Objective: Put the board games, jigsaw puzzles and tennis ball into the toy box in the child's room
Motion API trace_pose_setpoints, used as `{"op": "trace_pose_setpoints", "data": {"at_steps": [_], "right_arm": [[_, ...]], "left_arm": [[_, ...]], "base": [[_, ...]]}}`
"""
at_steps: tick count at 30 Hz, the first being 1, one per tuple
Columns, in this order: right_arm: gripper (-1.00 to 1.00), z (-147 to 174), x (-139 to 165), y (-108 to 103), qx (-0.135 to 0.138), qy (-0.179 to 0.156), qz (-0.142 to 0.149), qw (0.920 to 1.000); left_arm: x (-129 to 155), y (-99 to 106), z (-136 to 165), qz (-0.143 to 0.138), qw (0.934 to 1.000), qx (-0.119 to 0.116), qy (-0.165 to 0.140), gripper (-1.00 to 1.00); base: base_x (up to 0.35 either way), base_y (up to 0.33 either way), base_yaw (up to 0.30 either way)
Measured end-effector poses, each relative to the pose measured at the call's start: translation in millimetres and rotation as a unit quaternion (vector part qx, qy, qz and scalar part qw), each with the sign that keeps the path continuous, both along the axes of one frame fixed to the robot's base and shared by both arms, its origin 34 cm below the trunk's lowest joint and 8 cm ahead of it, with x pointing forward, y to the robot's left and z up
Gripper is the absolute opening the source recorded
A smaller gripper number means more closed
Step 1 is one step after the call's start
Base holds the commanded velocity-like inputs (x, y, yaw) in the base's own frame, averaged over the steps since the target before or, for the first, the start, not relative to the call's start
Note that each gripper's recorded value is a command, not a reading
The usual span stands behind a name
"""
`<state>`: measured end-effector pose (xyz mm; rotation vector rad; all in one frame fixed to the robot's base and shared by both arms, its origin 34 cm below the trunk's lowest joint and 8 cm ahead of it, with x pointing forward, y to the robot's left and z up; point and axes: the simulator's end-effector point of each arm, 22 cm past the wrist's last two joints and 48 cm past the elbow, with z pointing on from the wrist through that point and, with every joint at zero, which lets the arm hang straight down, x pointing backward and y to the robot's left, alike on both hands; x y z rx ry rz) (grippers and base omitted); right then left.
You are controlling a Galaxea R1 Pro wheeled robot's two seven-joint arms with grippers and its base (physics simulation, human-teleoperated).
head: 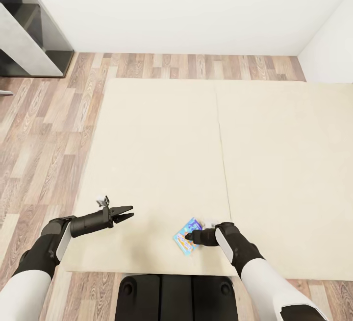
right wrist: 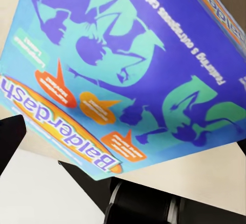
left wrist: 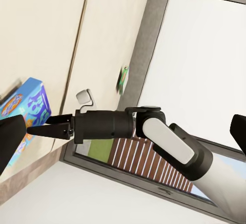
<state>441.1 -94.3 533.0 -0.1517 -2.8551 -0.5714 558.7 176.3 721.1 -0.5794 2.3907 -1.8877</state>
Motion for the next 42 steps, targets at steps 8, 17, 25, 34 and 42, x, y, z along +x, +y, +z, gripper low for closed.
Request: {"op": "trace_pose_setpoints", "data": {"at_steps": [8, 17, 25, 34, 42], "right_arm": [[1.00, 0, 0, 0, 0.000, 0.000, 0.000, 1.0000], [1.00, 0, 1, 0, 0.000, -0.003, -0.001, 1.0000], [1.00, 0, 3, 0, 0.000, -0.005, -0.001, 1.0000], [1.00, 3, 19, 0, 0.000, -0.023, -0.003, 0.9997], [1.00, 4, 23, 1, 0.000, -0.027, -0.003, 0.9996]], "left_arm": [[0, 0, 0, 0.000, 1.0000, 0.000, 0.000, 1.00], [0, 0, 0, 0.001, 1.0000, -0.001, 0.000, 1.00], [1, 0, 0, 0.001, 1.0000, -0.001, -0.001, 1.00], [1, 0, 1, 0.002, 1.0000, -0.002, -0.001, 1.00], [1, 0, 1, 0.002, 1.0000, -0.002, -0.001, 1.00]], "base": [[0.000, 0.040, 0.000], [0.000, 0.012, 0.000], [0.000, 0.000, 0.000], [0.000, 0.000, 0.000], [0.000, 0.000, 0.000]]}}
